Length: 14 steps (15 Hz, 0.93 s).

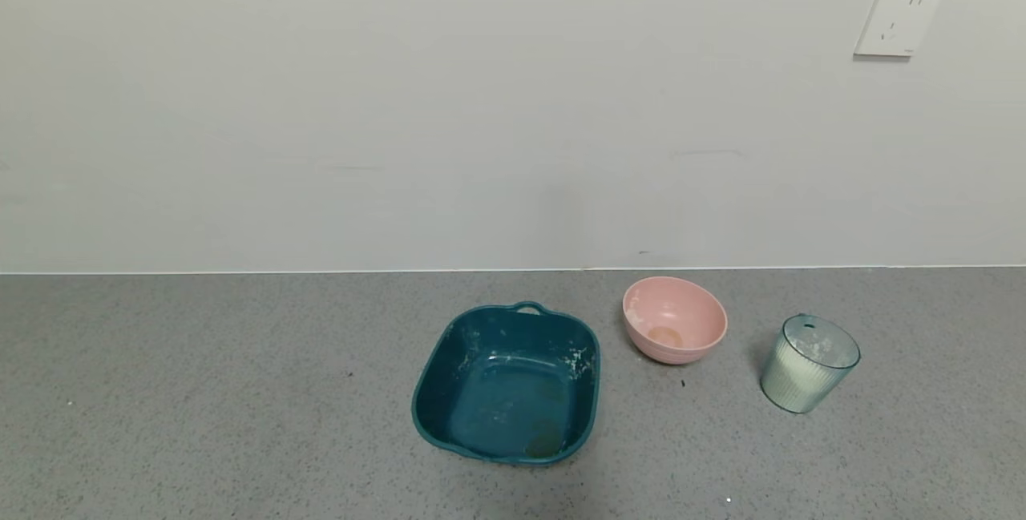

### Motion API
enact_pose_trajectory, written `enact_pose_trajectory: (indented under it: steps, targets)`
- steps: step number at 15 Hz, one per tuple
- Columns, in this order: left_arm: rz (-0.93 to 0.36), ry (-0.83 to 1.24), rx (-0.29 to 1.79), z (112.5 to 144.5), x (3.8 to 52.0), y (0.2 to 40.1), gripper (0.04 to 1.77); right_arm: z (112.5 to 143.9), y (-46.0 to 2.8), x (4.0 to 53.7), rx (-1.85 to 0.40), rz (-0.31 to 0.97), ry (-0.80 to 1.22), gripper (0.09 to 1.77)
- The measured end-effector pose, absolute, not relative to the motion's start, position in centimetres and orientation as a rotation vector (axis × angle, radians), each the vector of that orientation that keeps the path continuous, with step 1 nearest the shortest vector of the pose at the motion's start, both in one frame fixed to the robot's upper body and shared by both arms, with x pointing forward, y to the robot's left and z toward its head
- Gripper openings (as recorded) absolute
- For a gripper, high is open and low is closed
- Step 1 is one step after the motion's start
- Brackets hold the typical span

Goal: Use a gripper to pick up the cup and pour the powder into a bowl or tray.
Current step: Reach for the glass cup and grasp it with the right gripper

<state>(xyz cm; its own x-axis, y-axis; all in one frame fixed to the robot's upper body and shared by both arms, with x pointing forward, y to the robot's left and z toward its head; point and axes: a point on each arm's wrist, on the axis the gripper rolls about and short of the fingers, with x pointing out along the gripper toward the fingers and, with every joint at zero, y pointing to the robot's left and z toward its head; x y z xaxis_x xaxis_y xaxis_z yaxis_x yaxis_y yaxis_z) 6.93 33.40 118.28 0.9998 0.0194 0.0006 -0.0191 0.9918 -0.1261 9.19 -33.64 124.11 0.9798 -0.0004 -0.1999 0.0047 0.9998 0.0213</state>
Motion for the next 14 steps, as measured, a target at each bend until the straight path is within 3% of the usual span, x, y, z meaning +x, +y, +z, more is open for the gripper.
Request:
enact_pose_trajectory:
  steps: [5, 14]
  targets:
    - [0.019, -0.002, -0.126, 118.3, 6.9, 33.4, 1.72, 125.2, -33.7, 13.3, 0.074, -0.013, 0.416, 1.71]
    - [0.019, -0.002, -0.126, 118.3, 6.9, 33.4, 1.72, 124.4, -33.6, 20.5, 0.078, -0.006, 0.501, 1.71]
